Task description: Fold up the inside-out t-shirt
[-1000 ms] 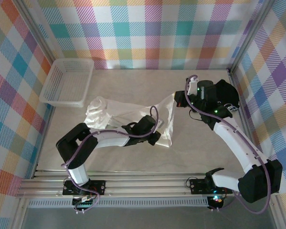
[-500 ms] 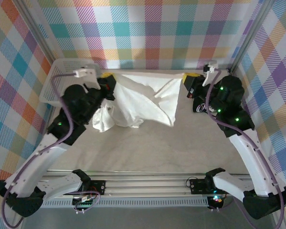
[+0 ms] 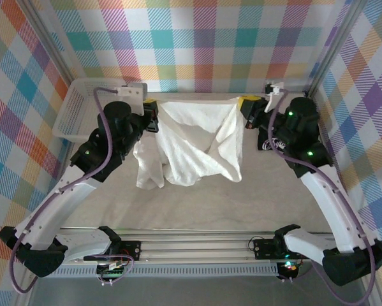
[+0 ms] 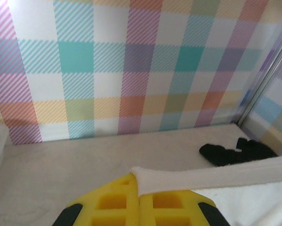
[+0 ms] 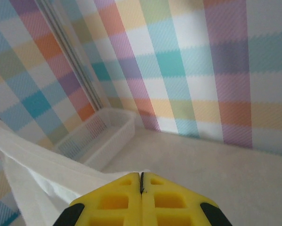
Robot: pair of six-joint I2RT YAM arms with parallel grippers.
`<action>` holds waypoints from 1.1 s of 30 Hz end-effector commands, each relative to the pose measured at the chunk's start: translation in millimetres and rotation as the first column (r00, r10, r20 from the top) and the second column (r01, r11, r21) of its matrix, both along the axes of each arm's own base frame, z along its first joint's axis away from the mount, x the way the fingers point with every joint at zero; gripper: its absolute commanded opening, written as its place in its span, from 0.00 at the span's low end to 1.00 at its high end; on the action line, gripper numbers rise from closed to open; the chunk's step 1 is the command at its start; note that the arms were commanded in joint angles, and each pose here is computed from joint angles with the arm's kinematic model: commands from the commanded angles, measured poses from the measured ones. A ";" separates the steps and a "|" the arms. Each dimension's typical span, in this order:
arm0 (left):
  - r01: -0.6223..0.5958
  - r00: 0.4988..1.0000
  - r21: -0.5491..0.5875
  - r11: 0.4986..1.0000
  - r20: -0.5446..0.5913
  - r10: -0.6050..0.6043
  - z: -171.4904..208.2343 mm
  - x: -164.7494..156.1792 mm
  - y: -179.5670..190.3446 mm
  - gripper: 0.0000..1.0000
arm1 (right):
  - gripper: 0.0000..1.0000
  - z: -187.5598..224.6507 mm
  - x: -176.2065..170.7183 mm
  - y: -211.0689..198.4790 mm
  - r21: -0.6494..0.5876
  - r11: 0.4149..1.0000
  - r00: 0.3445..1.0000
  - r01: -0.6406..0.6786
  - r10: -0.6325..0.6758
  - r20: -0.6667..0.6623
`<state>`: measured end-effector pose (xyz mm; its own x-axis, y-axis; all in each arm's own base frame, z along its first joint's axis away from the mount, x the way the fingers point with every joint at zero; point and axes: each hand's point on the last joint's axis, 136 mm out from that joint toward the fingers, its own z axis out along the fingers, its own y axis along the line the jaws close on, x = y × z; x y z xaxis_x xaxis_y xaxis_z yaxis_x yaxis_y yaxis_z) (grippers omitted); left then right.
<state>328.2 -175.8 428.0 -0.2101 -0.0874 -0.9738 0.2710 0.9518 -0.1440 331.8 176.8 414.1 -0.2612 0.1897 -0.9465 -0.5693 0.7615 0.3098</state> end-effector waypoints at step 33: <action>-0.098 0.981 0.019 0.995 -0.167 0.100 -81.2 14.3 28.4 0.00 | 0.42 -359.0 55.8 73.3 -0.227 0.949 0.686 -0.219 -0.016 -0.727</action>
